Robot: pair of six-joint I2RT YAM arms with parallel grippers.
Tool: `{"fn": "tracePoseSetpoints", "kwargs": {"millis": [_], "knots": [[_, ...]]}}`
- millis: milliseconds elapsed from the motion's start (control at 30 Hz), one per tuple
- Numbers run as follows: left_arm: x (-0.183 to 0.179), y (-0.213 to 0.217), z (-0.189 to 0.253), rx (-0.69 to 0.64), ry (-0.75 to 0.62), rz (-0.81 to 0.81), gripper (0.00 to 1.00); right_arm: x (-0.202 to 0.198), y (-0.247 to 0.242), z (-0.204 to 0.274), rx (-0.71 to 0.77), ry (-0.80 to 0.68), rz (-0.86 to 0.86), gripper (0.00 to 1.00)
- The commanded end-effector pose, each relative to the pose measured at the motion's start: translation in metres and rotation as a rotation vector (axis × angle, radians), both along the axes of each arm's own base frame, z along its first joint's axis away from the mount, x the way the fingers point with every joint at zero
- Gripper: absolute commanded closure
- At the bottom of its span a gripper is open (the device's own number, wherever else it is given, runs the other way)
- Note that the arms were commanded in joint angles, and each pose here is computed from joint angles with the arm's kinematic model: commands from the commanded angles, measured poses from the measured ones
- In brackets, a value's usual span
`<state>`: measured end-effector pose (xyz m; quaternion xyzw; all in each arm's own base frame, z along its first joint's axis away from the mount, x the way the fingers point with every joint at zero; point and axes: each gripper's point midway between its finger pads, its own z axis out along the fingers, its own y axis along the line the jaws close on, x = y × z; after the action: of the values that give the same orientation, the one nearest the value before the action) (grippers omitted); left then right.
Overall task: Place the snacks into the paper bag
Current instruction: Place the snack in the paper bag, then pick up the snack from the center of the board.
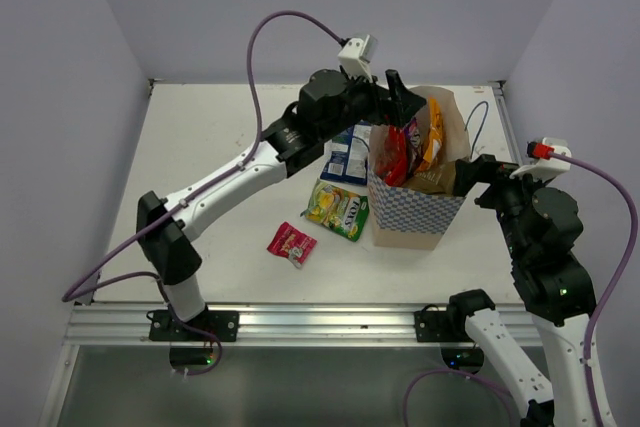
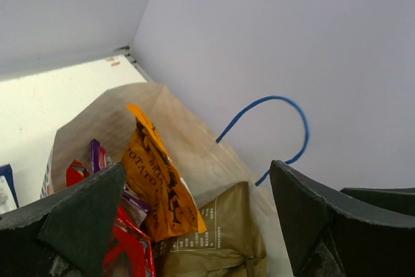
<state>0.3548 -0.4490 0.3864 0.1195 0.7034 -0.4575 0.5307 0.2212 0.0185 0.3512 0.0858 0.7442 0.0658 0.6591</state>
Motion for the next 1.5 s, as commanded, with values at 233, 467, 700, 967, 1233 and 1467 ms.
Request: {"fn": "tracePoseSetpoints", "kwargs": {"millis": [233, 467, 700, 967, 1233, 1467], "knots": [[-0.029, 0.073, 0.096, 0.04, -0.252, 0.079, 0.0, 0.003, -0.001, 0.01, -0.009, -0.029, -0.006, 0.01], [-0.005, 0.144, 0.045, 0.087, -0.115, 0.143, 0.0, 0.003, -0.001, 0.011, -0.006, -0.029, -0.007, 0.01], [-0.006, 0.176, -0.024, 0.177, 0.023, 0.125, 0.0, 0.005, 0.0, 0.01, -0.008, -0.022, -0.002, 0.02], [-0.013, 0.204, -0.159, 0.328, 0.312, 0.069, 0.0, 0.006, 0.002, 0.009, -0.002, -0.023, 0.002, 0.01], [-0.014, 0.195, -0.253, 0.402, 0.508, -0.001, 0.0, 0.007, 0.004, 0.007, 0.005, -0.024, 0.012, 0.02], [-0.017, 0.181, -0.297, 0.394, 0.61, -0.071, 0.01, 0.004, -0.001, 0.005, -0.002, -0.035, -0.012, 0.02]]}}
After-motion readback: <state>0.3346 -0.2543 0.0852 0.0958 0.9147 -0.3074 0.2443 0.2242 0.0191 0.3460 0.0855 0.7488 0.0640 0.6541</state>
